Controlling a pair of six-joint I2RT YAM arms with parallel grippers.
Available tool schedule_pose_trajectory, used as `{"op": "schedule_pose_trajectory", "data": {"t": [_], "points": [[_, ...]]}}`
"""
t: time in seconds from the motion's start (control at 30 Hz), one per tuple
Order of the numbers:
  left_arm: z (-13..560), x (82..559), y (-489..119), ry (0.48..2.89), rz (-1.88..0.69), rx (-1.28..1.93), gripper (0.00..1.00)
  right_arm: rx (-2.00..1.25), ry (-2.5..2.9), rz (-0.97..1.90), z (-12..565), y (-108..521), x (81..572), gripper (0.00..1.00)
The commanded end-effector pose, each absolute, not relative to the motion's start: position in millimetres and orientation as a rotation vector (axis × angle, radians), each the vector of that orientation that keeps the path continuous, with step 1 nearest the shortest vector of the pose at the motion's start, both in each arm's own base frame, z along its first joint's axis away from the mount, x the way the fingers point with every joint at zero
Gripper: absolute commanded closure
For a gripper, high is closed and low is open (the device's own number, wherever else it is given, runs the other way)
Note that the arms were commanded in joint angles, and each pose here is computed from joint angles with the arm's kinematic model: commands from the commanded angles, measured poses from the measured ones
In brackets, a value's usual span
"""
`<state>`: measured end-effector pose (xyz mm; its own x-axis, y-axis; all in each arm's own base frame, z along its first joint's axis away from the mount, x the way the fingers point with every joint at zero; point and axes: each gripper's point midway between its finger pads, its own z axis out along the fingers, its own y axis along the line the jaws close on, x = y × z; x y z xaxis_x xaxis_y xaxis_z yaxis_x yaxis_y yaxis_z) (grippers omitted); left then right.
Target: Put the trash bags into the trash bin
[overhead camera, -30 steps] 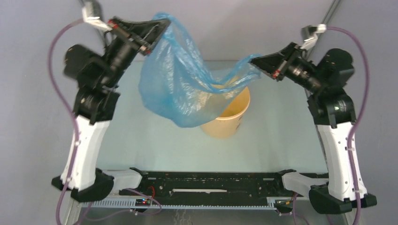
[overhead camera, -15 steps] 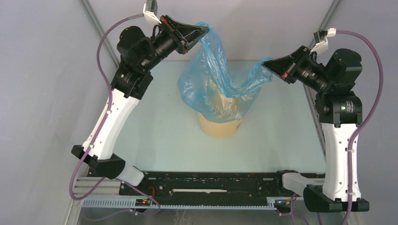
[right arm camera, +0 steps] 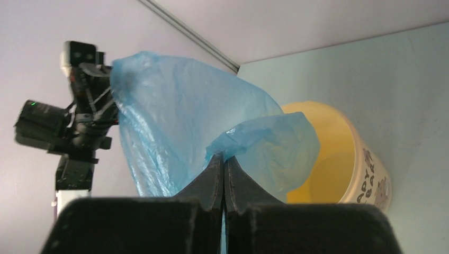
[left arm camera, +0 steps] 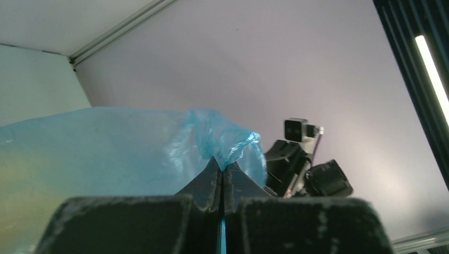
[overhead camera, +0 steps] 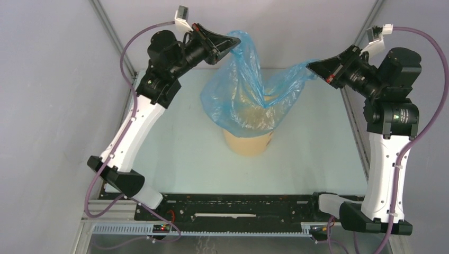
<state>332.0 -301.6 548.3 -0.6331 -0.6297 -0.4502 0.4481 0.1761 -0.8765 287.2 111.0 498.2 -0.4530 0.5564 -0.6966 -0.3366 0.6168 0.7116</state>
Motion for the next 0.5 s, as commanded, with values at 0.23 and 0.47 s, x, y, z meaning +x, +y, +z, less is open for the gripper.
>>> {"op": "schedule_pose_trajectory", "data": {"t": [0.23, 0.47], "points": [[547, 335, -319, 1.620, -1.581, -0.102, 1.00, 0.140, 1.740, 1.032, 503, 112, 287, 1.00], [552, 335, -332, 1.630, -1.626, -0.095, 1.00, 0.100, 1.678, 0.917, 532, 101, 281, 1.00]]}}
